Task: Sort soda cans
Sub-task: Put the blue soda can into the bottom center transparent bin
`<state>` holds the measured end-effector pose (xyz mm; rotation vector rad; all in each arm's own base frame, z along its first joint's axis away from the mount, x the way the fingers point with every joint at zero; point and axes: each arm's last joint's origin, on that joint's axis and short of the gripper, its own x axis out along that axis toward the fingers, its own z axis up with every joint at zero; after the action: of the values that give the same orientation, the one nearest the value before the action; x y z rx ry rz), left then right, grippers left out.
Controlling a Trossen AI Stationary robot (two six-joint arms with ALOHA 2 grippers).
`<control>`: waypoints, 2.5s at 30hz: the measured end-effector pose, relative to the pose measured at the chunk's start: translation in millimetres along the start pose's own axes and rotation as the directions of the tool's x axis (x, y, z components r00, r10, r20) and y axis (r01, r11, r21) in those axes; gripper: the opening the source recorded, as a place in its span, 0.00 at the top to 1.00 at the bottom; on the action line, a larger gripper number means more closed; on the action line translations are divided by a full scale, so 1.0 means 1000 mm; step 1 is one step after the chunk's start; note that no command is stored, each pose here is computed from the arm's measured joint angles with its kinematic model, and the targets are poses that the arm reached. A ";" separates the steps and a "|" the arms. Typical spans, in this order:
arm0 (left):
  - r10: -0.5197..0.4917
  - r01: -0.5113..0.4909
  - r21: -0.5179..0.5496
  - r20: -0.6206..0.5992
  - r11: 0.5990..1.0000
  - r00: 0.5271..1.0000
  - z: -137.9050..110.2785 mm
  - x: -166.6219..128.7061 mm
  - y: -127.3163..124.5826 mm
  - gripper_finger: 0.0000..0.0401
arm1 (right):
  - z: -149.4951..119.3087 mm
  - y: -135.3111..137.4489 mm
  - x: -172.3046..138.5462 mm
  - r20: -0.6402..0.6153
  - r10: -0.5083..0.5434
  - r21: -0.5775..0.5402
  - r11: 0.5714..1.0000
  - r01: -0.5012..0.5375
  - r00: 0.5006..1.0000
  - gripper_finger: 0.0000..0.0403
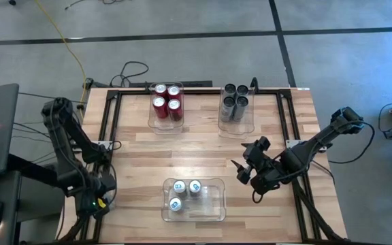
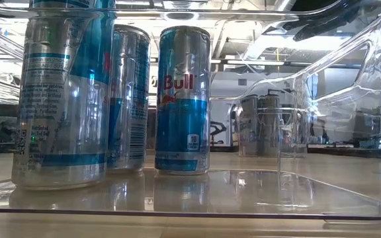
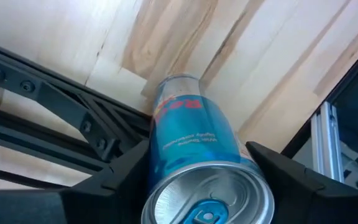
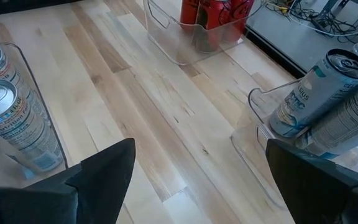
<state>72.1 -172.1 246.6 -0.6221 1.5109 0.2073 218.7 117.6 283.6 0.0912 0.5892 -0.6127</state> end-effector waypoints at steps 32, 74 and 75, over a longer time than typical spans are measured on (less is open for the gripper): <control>-0.283 0.126 0.409 0.350 0.904 0.893 0.096 -0.137 -0.047 0.43 | -0.011 -0.003 -0.010 -0.037 -0.015 0.017 1.000 0.015 0.999 0.06; -0.216 -0.232 0.871 0.350 0.433 0.912 0.210 -0.137 -0.154 0.41 | -0.011 -0.005 -0.006 -0.072 -0.023 0.002 1.000 0.023 0.997 0.06; -0.227 -0.237 0.878 0.353 0.416 0.908 0.210 -0.138 -0.154 0.41 | -0.011 -0.005 -0.006 -0.073 -0.023 0.002 1.000 0.023 0.997 0.06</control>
<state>320.0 -160.8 406.1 0.3452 0.9542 -0.4782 206.3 119.0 278.5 0.1096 0.6608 -0.6347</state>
